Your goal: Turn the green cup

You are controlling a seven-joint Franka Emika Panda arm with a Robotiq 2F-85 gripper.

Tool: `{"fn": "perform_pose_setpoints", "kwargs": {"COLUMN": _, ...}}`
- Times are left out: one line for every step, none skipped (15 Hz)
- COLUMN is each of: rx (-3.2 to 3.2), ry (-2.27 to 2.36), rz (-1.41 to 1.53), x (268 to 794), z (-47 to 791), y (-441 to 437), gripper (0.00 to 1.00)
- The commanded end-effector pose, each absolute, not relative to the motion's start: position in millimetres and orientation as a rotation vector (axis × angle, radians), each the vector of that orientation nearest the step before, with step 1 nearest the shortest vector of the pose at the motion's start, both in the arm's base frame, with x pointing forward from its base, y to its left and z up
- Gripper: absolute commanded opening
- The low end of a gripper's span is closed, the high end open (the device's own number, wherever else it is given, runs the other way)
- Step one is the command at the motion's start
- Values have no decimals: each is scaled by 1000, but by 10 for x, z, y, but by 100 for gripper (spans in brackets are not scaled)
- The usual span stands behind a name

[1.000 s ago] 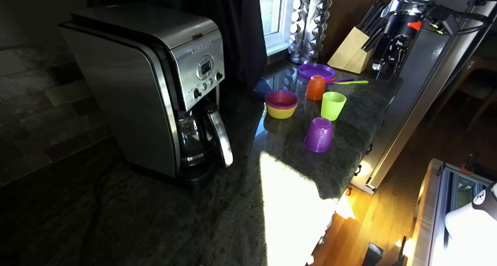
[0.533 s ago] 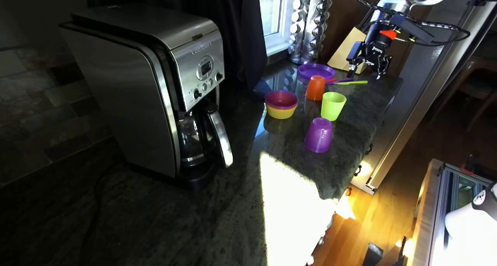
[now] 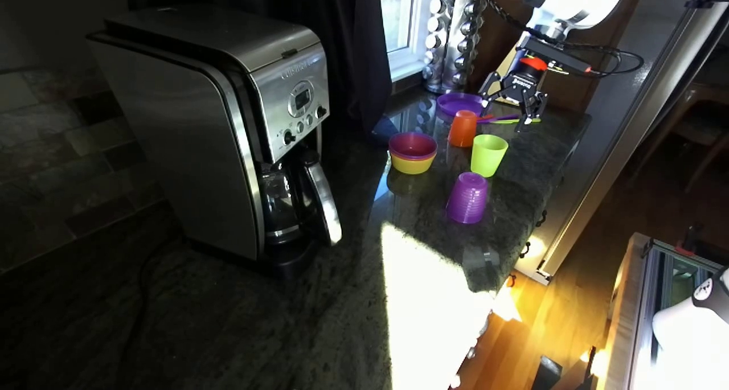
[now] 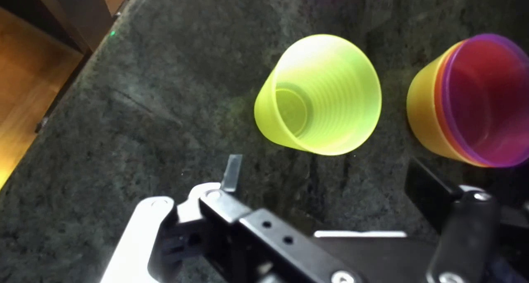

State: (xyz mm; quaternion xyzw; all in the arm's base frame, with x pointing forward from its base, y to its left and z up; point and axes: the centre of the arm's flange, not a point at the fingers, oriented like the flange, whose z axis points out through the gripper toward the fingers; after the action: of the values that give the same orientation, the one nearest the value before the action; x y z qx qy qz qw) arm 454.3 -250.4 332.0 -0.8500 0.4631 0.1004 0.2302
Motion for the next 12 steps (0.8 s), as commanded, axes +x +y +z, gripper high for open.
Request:
{"fn": "perform_pose_setpoints", "kwargs": {"rx": -2196, "ry": 1498, "rz": 344, "x": 4820, "z": 3131, "y": -2618, "gripper": 100}}
{"fn": "perform_pose_setpoints", "kwargs": {"rx": -2161, "ry": 1552, "rz": 379, "x": 4848, "z": 3085, "y": -2630, "gripper": 100}}
{"fn": "perform_pose_setpoints", "kwargs": {"rx": -2127, "ry": 1605, "rz": 413, "x": 4871, "z": 3046, "y": -2642, "gripper": 100}}
{"fn": "perform_pose_setpoints", "kwargs": {"rx": -2093, "ry": 1652, "rz": 455, "x": 4888, "z": 2996, "y": -2661, "gripper": 100}}
{"fn": "perform_pose_setpoints", "kwargs": {"rx": -2059, "ry": 1698, "rz": 488, "x": 4900, "z": 2950, "y": -2673, "gripper": 100}}
{"fn": "perform_pose_setpoints", "kwargs": {"rx": -2039, "ry": 1719, "rz": 524, "x": 4911, "z": 2908, "y": -2680, "gripper": 100}}
{"fn": "perform_pose_setpoints", "kwargs": {"rx": -2020, "ry": 1736, "rz": 558, "x": 4916, "z": 2865, "y": -2678, "gripper": 100}}
{"fn": "perform_pose_setpoints", "kwargs": {"rx": -2008, "ry": 1742, "rz": 594, "x": 4922, "z": 2820, "y": -2671, "gripper": 100}}
{"fn": "perform_pose_setpoints", "kwargs": {"rx": -1998, "ry": 1744, "rz": 626, "x": 4926, "z": 2784, "y": -2667, "gripper": 100}}
{"fn": "perform_pose_setpoints", "kwargs": {"rx": -1991, "ry": 1743, "rz": 645, "x": 4930, "z": 2748, "y": -2661, "gripper": 100}}
{"fn": "perform_pose_setpoints", "kwargs": {"rx": -1991, "ry": 1727, "rz": 664, "x": 4934, "z": 2716, "y": -2662, "gripper": 100}}
{"fn": "perform_pose_setpoints", "kwargs": {"rx": -1990, "ry": 1714, "rz": 676, "x": 4937, "z": 2687, "y": -2658, "gripper": 100}}
